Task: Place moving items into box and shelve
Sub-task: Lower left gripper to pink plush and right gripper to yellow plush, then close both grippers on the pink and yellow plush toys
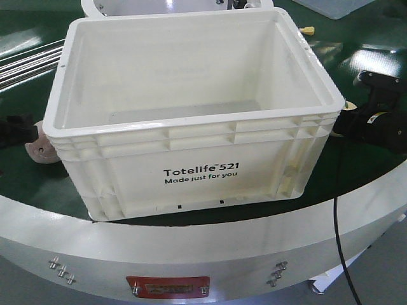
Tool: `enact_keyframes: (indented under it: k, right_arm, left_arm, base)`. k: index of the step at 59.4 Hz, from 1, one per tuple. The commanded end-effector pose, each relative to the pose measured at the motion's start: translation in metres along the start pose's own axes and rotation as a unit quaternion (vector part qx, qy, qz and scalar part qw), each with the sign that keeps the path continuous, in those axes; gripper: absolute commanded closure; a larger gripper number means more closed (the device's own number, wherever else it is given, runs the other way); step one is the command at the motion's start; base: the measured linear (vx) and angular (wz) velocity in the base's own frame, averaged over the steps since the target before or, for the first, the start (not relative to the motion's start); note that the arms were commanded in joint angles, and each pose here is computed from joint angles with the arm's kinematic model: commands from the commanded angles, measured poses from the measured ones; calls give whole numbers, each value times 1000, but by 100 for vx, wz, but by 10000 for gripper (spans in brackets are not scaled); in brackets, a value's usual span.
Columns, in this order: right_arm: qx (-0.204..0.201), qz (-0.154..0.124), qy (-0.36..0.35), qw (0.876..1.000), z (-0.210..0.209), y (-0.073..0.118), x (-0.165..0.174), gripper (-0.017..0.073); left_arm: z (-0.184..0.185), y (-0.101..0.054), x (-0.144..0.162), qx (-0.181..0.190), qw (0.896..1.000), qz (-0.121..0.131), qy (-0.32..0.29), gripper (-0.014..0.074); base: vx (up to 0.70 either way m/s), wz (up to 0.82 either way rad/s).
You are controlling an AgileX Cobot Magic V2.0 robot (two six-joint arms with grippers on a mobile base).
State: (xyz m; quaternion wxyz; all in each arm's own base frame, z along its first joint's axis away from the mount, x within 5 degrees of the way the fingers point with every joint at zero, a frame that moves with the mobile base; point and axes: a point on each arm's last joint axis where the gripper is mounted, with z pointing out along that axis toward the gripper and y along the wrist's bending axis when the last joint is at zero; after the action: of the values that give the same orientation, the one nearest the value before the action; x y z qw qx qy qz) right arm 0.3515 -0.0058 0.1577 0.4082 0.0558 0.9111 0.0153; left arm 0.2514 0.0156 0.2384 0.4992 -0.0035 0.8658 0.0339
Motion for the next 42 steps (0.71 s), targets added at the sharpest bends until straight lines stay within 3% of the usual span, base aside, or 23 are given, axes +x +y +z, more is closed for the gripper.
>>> enact_keyframes:
  k: [1,3,42]
  right_arm:
    - [-3,-6,-72,997,-12,0,-27,550]
    - [-3,-6,-73,997,-12,0,-27,582]
    - [-3,-6,-80,997,-12,0,-28,575]
  left_arm:
    - [-6,2,-21,-9,998,-2,-58,6]
    - [-6,2,-21,-9,998,-2,-57,6]
    - [15,1,-7,-7,1000,-7,-14,6]
  base:
    - [0,0]
    - [0,0]
    - [0,0]
